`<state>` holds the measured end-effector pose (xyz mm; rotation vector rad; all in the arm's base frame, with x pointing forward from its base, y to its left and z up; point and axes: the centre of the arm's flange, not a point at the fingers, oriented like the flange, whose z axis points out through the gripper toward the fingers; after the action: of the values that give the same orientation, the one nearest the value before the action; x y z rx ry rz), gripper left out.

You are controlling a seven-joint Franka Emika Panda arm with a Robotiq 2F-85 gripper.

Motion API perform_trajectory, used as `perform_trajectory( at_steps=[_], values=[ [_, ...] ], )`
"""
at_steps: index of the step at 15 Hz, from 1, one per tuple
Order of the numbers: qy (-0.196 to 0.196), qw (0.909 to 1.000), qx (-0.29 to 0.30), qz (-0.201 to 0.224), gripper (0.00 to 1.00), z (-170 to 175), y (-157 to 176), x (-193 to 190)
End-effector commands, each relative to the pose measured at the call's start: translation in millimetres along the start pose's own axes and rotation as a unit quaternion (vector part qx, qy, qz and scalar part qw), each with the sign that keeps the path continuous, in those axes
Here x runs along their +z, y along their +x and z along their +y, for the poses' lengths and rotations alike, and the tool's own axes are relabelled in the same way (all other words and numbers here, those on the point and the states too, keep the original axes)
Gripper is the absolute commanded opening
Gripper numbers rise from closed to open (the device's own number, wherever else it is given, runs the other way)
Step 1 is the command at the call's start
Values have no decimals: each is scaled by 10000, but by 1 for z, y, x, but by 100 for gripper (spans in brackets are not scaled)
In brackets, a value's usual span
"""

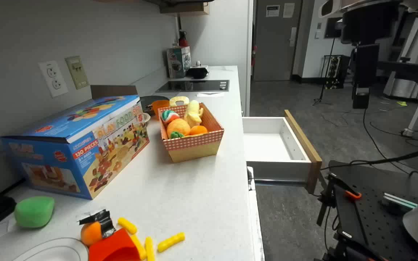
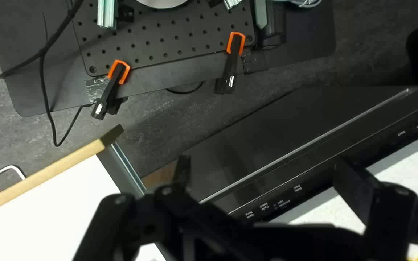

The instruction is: Push the drawer closed, open the drawer, place the pineapple and watermelon plush toy inside the drawer then close it.

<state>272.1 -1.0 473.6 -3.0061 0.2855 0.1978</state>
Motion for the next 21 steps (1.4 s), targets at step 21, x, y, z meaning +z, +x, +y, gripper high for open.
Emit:
perform_trajectory(
  at_steps=[21],
  values=[
    [-211, 9998, -14, 22, 100, 17, 27, -27]
  ],
)
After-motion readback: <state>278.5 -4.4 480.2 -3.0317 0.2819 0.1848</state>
